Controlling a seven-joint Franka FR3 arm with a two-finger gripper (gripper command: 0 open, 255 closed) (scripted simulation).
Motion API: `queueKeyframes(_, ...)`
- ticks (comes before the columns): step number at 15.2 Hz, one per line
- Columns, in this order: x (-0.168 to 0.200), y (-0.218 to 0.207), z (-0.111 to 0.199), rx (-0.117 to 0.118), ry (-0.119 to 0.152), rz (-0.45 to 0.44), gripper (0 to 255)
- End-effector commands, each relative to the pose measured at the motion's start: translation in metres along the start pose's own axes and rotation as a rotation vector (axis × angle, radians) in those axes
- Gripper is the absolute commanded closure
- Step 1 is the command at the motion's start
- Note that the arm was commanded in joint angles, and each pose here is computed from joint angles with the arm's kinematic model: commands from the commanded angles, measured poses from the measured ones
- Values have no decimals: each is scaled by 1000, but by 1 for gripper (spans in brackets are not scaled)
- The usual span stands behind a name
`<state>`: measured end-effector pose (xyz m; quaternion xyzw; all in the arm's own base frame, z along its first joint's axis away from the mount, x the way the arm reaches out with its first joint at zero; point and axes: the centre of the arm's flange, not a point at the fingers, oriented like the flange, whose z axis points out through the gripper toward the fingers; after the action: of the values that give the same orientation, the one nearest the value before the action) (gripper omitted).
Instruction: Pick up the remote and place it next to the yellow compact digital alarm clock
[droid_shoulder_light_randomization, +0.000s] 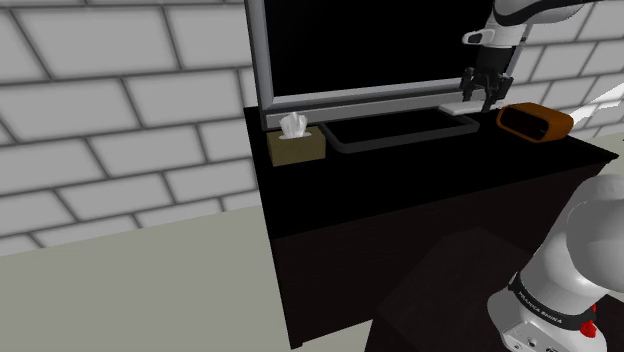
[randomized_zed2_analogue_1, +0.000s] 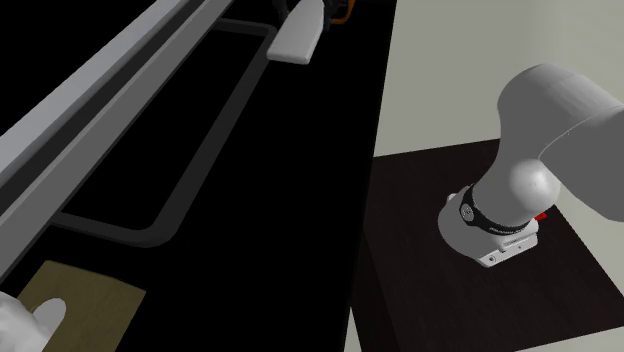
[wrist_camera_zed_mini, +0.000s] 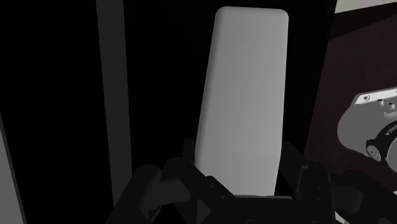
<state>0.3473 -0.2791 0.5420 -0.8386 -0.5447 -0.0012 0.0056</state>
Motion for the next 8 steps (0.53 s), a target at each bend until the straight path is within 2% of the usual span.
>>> queueKeyframes(1,-25,-5,-1,0,0,-1,255)
queueKeyframes(8,-114,-30,-2,0,0,-1,255)
